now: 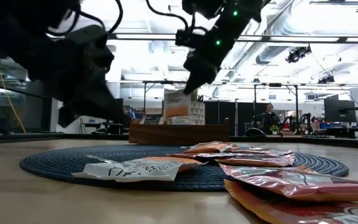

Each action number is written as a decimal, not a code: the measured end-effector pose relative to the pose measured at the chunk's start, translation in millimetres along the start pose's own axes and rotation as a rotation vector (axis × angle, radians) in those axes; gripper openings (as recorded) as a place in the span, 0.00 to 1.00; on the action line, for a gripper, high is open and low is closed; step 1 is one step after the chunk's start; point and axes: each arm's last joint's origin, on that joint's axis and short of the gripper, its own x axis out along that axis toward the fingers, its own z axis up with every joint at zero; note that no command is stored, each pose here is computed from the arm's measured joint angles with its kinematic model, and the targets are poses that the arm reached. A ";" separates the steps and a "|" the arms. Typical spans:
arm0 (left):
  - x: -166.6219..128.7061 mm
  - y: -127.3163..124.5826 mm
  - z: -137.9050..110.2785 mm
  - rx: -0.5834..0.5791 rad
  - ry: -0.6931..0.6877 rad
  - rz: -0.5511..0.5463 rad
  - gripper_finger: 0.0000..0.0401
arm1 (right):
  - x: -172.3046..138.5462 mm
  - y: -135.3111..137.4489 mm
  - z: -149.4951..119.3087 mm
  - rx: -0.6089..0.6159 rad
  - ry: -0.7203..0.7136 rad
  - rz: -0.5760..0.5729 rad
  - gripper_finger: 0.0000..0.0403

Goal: Pick & Place Tea
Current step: Put the white tea bag into the middle section of the wooden organizer

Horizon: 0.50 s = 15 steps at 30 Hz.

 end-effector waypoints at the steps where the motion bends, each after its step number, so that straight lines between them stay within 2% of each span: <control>1: 1.3 2.8 3.5 -0.010 0.004 -0.034 0.00 | 2.4 -4.7 -0.8 0.003 0.008 -0.015 0.00; 10: 10.7 19.5 32.0 0.016 0.025 -0.162 0.00 | 23.6 -47.2 -3.9 0.075 0.005 -0.032 0.00; 15: 12.9 25.3 38.8 0.025 0.046 -0.184 0.00 | 31.4 -54.5 -6.2 0.096 0.008 -0.023 0.00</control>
